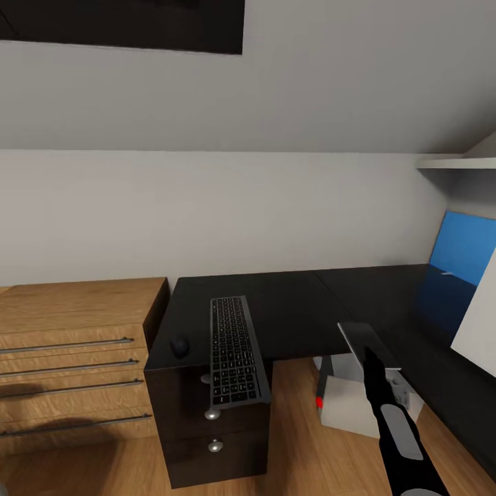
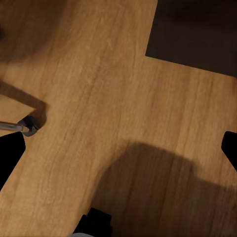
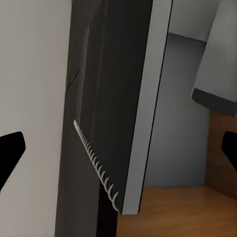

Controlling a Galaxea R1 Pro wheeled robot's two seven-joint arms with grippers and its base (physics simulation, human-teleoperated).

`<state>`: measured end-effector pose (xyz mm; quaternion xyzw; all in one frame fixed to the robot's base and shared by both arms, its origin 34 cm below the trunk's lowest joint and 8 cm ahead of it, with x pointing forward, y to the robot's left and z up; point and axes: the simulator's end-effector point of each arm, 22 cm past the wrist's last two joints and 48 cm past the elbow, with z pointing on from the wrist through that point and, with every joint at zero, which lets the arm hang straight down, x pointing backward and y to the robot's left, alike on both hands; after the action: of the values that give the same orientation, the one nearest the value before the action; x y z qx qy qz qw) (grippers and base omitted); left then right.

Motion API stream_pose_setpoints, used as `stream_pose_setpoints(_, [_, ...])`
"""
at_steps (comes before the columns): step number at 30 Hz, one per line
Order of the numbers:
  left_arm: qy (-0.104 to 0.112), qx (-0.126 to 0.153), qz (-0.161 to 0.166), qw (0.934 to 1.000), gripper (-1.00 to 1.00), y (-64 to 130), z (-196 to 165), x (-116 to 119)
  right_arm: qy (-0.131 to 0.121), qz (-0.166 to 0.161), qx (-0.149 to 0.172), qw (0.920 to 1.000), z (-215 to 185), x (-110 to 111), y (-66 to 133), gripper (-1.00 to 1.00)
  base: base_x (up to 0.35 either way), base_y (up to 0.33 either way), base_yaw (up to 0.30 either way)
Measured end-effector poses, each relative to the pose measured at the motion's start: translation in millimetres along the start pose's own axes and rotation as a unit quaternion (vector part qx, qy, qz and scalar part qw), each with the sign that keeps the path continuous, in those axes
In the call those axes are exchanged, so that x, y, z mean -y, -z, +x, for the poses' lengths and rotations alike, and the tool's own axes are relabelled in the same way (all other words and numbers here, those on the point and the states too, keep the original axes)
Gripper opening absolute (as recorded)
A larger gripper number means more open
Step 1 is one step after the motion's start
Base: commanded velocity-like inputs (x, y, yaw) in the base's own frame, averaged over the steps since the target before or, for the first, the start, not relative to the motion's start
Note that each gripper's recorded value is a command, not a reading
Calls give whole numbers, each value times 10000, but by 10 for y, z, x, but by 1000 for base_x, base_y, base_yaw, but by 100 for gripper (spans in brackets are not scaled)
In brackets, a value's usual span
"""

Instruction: In the bedroom, organize the workspace by keeping the computer under the desk, ensuring the monitor is on the desk, placing the keyboard on the desk next to the monitor, placing the mouse on the desk next to the keyboard, moving the folder from the swivel chair onto the desk next to the mouse, stacking the notebook on top of the folder with the pen on top of the notebook, and positioning the swivel chair next to the desk.

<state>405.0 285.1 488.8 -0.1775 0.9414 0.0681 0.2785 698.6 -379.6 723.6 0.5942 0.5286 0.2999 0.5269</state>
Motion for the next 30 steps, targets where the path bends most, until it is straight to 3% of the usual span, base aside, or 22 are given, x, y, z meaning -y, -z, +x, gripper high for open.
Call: stream_pose_setpoints(30, [38,22,17,10000,100,-27,7,11,-18,3,17,10000,-9,44,-5,100,3,0,0])
